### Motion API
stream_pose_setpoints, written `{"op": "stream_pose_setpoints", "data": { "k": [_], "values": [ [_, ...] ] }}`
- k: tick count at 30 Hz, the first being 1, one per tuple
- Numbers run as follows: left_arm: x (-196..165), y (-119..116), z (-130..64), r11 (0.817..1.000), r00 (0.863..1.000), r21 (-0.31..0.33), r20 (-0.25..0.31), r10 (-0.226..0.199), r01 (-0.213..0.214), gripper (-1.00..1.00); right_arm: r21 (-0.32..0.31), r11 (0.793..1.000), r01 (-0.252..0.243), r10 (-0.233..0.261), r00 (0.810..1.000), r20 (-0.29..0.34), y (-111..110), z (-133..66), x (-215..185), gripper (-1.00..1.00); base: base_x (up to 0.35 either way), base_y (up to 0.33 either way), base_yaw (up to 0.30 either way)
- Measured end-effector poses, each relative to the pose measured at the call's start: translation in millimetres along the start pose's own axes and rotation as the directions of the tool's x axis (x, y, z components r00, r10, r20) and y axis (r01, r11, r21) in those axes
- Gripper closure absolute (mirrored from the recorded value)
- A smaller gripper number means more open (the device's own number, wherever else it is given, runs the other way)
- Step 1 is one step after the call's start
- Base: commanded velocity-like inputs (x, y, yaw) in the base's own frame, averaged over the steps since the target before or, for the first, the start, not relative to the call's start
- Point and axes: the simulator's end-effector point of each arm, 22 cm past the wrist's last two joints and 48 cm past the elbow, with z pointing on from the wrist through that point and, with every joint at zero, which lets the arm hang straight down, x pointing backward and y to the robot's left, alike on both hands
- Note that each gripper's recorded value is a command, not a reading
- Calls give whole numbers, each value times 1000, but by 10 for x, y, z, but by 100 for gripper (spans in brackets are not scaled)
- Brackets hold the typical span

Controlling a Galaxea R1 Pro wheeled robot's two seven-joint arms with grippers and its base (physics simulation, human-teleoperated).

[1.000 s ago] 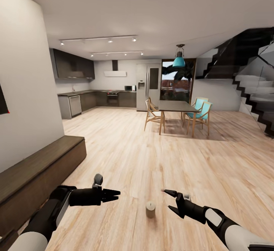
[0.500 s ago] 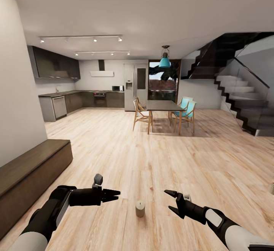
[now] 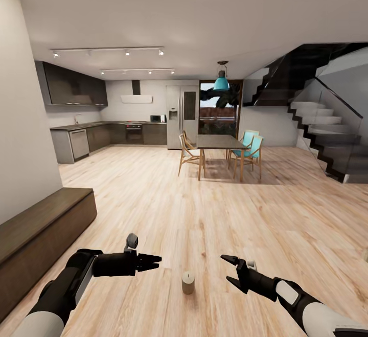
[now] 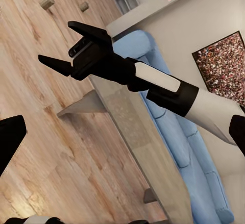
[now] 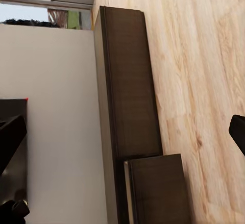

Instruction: Place each of the two pumpkins and all three candles from the living room inside a cabinet in the living room (use any cabinet), then make sure every cabinet is closed, and position the cauldron so it is next to a table in the living room.

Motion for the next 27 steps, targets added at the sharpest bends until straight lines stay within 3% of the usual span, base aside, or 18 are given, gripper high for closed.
{"op": "stream_pose_setpoints", "data": {
  "k": [8,20,25,27],
  "values": [
    [4,12,5,1000,1000,-5,-2,1,-1,-100,5,1000,1,-1,1000,-1,-10,1,-1,-100,263,0,0],
    [3,23,3,1000,1000,-9,-2,1,-1,-100,15,1000,-5,5,1000,20,-53,-83,-104,-100,101,0,0],
    [-2,30,-7,1000,1000,-10,1,0,0,-100,45,998,41,-44,997,63,-111,-84,-203,-100,11,0,0],
    [-6,45,-14,1000,1000,-16,4,0,0,-100,93,994,54,-61,995,73,-208,-89,-235,-100,2,0,0]
  ]
}}
